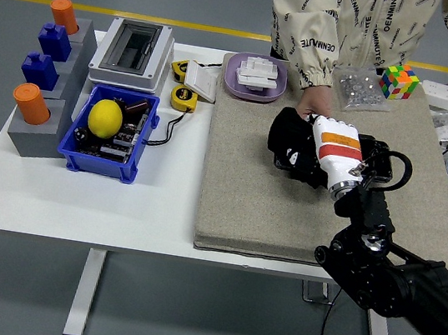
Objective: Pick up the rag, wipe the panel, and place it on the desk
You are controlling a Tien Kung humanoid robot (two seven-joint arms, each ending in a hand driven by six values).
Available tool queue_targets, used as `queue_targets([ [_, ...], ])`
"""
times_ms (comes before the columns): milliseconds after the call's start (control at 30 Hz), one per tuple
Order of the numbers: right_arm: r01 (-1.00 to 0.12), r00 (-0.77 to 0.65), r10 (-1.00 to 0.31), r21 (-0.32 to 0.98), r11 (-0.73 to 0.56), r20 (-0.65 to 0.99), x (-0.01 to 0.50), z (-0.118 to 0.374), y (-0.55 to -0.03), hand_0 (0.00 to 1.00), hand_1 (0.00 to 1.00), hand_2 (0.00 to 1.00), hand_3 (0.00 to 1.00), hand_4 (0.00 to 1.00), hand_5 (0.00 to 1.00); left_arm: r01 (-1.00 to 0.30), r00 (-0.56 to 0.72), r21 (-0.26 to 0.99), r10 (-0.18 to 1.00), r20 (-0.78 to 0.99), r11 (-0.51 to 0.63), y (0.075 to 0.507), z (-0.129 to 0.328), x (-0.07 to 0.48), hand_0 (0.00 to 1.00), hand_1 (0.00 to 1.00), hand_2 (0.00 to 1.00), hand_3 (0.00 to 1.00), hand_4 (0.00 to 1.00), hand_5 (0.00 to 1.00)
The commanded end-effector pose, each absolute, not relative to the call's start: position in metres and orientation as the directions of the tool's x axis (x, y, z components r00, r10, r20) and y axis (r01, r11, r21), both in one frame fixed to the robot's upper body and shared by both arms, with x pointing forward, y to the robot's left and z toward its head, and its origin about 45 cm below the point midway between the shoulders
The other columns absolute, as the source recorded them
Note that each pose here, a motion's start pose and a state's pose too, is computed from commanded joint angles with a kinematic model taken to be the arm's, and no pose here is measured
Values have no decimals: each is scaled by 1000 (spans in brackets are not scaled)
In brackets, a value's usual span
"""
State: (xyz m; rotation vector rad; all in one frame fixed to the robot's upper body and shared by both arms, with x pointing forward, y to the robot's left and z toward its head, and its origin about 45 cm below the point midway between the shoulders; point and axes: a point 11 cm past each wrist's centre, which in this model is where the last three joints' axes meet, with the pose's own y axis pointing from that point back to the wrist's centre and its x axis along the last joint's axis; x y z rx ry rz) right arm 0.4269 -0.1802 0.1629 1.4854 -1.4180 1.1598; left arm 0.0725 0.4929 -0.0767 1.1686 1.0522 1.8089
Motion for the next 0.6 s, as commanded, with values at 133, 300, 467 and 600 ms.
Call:
queue_targets([
  [133, -996, -53, -281, -72, -60, 958, 432, 167, -199, 304, 427, 458, 463, 731, 22, -139, -324, 906, 882, 341, -401, 493, -77, 72, 606, 641, 656, 561, 628, 440],
  [300, -996, -74, -261, -84, -25, 962, 435, 172, -220, 303, 427, 458, 463, 734, 23, -140, -327, 906, 882, 339, -400, 493, -77, 72, 606, 641, 657, 560, 628, 440],
  [467, -996, -88, -238, -86, 19, 967, 436, 172, -245, 304, 426, 458, 463, 736, 23, -140, -329, 906, 882, 338, -399, 492, -77, 72, 607, 641, 657, 560, 628, 440],
  [600, -994, -98, -218, -86, 61, 971, 436, 172, -268, 304, 426, 458, 463, 736, 24, -140, -332, 907, 881, 336, -398, 492, -77, 72, 607, 641, 656, 560, 628, 440],
])
